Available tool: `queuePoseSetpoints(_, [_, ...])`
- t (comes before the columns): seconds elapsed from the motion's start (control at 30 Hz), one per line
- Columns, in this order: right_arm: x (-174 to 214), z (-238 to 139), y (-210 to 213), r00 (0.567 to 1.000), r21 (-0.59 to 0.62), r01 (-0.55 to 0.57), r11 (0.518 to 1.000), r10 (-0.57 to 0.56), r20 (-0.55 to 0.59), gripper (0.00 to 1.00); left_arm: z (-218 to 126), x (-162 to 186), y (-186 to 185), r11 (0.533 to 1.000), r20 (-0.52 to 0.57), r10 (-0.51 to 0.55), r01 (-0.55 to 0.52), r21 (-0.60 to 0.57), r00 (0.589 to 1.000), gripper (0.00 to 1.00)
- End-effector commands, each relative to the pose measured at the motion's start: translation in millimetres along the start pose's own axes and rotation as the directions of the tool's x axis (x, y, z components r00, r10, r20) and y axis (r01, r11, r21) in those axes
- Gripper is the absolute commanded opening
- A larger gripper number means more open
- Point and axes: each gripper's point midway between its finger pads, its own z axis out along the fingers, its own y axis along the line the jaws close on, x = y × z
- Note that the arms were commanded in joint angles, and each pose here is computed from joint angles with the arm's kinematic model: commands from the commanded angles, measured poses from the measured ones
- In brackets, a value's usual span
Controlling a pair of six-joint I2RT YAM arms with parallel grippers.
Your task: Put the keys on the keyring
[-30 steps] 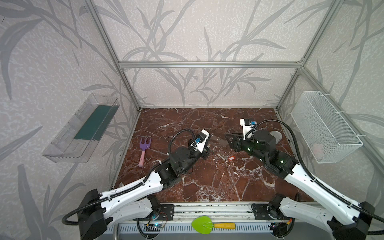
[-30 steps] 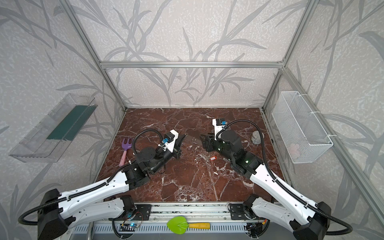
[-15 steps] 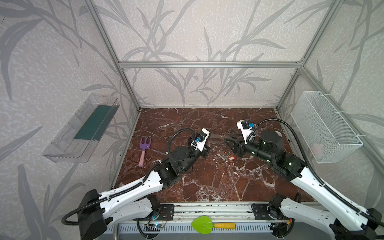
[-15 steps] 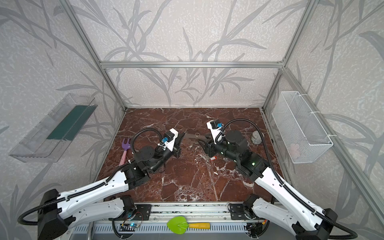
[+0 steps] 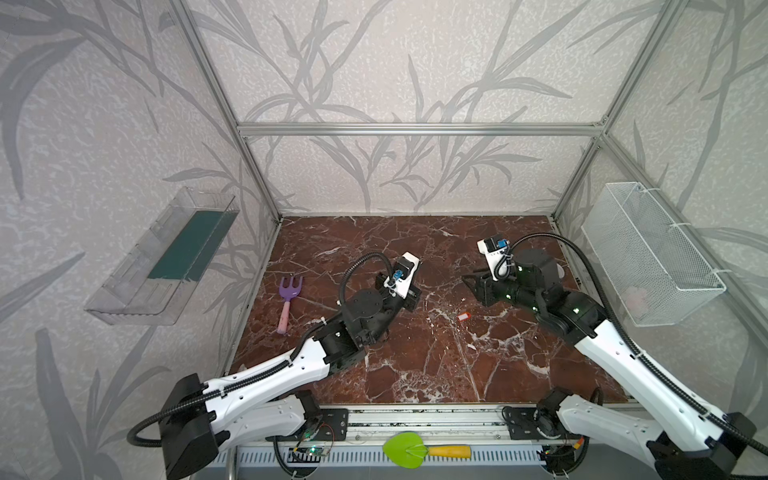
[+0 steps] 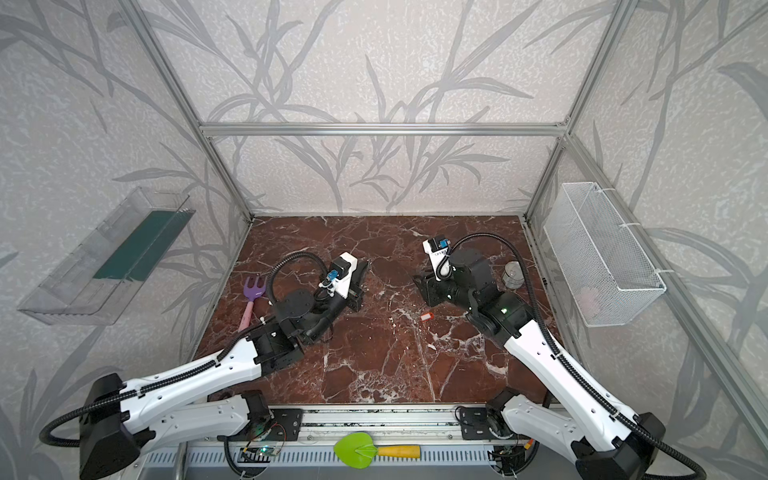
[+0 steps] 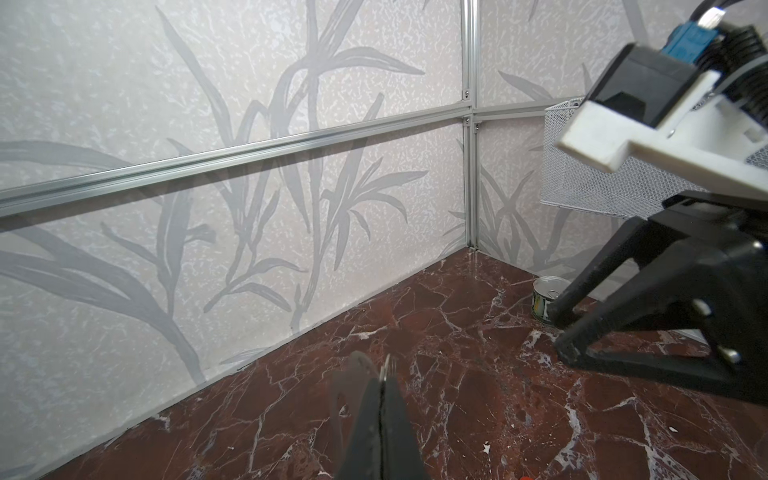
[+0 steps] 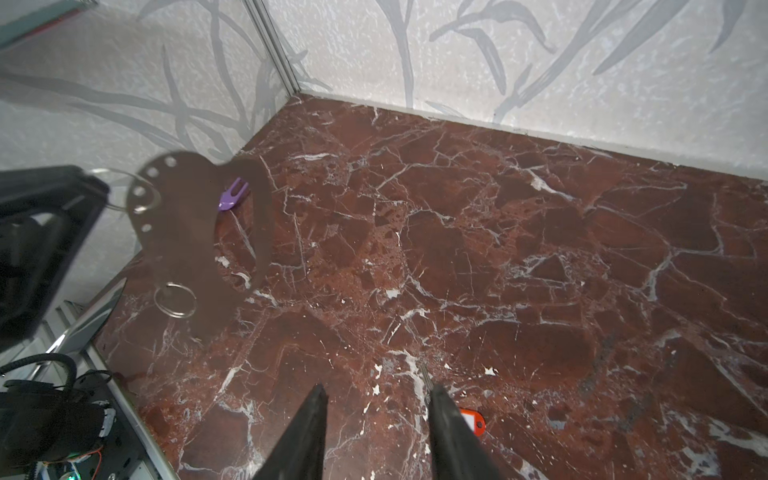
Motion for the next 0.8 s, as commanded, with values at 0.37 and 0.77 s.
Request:
queuePoseSetpoints(0.37, [141, 62, -63, 0.921, 0.249, -0.174, 0.953, 0.247, -0.302, 0.39, -3, -18, 8, 0.998, 0.056, -0.039, 0.042, -0.039, 0.998, 0.00])
queuePoseSetpoints(0.77, [171, 110, -62, 0.889, 0.193, -0.112, 0.975, 0.186, -0.419, 0.35, -7, -18, 9, 0.998, 0.061, -0.042, 0.044, -0.034, 0.997, 0.00])
